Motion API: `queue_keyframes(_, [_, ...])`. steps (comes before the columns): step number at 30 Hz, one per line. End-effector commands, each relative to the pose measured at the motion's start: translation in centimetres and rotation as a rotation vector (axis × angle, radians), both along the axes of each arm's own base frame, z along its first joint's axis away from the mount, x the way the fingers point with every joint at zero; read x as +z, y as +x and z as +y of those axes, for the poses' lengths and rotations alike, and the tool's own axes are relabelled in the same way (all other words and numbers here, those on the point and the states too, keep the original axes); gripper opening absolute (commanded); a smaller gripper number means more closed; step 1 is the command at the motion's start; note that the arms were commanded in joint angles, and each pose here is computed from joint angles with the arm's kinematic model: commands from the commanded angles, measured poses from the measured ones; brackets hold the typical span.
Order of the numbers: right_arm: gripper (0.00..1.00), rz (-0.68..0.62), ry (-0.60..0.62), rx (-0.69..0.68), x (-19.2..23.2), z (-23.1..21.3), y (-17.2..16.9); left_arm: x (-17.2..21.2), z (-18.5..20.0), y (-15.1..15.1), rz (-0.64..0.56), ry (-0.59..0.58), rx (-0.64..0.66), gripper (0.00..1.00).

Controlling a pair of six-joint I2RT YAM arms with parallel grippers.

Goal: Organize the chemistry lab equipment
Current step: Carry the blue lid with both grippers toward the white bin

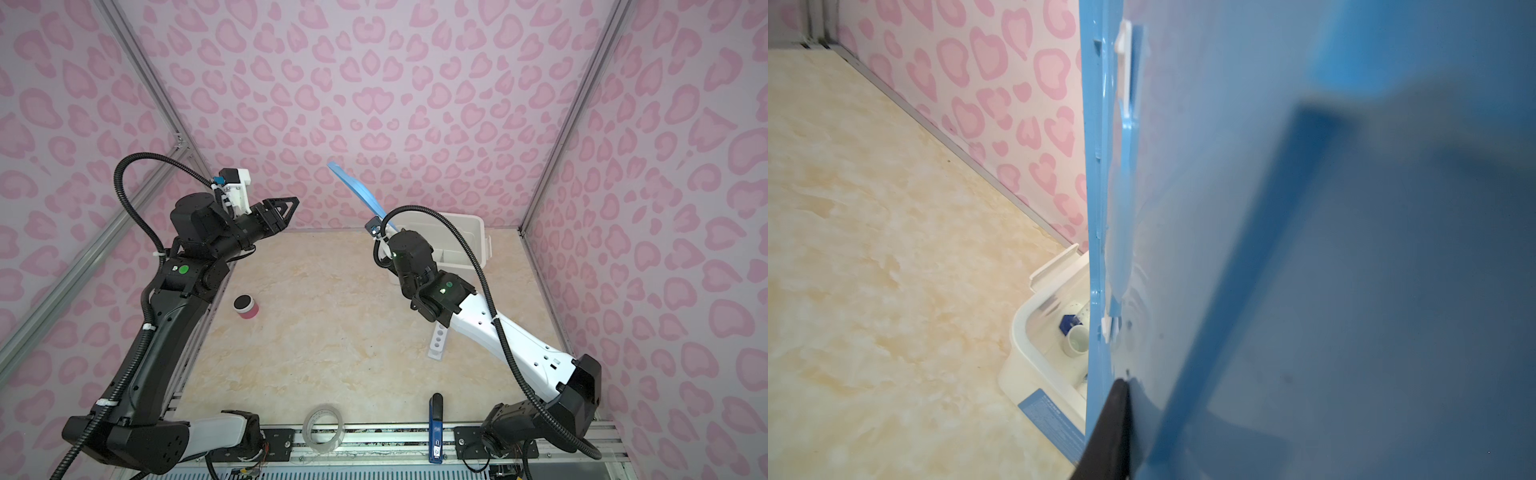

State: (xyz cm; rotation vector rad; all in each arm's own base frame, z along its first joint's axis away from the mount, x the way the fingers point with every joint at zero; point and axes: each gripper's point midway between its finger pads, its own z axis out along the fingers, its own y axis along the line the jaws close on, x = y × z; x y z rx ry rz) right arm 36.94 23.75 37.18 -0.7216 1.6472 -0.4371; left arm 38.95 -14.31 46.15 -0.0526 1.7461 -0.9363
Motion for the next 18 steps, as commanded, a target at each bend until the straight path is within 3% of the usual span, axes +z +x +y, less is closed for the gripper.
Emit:
queue_keyframes(1, [0.17, -0.162, -0.072, -0.119, 2.6, -0.6, 0.2, 2.2, -1.4, 0.4, -0.023, -0.129, -0.047, 0.56])
queue_keyframes(5, [0.17, -0.25, -0.154, -0.154, 2.5, 0.9, -0.3, 1.4, -2.1, 1.3, 0.029, -0.186, -0.057, 0.58])
queue_keyframes(18, [0.17, -0.321, -0.271, -0.146, 1.2, 3.3, -1.1, -0.2, -3.0, 2.6, 0.076, -0.241, -0.073, 0.59])
